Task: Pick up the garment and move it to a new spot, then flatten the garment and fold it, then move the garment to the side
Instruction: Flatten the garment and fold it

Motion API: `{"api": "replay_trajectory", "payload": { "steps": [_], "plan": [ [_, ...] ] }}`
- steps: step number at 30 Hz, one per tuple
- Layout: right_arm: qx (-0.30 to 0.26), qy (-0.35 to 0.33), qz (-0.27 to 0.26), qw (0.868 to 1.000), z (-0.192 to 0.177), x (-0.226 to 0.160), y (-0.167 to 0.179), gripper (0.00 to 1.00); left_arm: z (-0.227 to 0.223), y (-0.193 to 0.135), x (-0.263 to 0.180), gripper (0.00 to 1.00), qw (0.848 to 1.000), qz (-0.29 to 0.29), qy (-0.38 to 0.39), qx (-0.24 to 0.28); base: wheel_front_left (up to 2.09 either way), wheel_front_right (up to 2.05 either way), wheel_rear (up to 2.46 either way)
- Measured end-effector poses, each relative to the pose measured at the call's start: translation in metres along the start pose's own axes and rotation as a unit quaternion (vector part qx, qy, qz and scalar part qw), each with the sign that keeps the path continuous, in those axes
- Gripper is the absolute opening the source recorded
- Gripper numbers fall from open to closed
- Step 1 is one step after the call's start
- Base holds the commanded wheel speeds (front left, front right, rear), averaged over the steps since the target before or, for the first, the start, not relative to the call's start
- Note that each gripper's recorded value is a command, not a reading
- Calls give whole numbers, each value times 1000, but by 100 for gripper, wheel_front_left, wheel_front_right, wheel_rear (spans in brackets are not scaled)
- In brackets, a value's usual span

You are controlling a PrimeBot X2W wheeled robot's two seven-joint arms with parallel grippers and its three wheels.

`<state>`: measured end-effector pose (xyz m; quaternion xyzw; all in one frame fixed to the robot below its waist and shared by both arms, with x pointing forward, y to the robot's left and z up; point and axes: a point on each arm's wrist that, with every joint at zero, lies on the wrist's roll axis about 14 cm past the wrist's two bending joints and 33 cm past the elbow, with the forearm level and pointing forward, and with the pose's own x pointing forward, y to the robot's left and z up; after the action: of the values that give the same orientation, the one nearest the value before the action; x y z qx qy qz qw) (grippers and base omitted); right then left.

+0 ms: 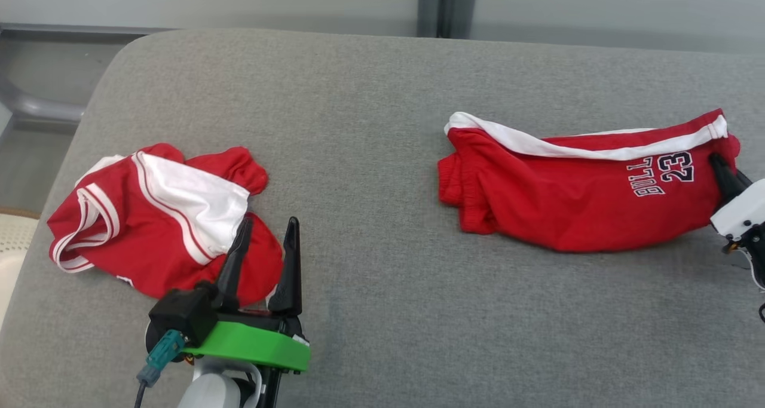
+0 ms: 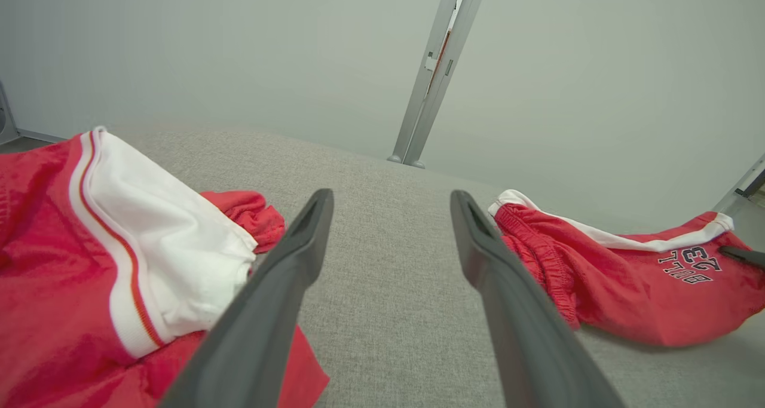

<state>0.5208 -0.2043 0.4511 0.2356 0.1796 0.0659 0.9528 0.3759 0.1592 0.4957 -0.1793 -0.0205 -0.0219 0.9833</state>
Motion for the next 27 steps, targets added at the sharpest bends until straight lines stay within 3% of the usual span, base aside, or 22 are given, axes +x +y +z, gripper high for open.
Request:
{"api": "replay_trajectory", "payload": {
  "steps": [5,12,18,27],
  "plan": [
    [-14,-33,-6,999,26,-17,-7,0,-2,-15,3,100,1000,-23,2,-5,0,0,0],
    [-63,-39,55,996,33,-13,39,0,0,-22,0,100,999,-32,0,-12,0,0,0],
    [-92,6,117,989,7,9,100,0,-2,-16,-4,100,1000,-19,3,-16,0,0,0],
    [-139,91,156,974,-54,32,152,0,1,6,-17,100,1000,24,1,-20,0,0,0]
  ]
}}
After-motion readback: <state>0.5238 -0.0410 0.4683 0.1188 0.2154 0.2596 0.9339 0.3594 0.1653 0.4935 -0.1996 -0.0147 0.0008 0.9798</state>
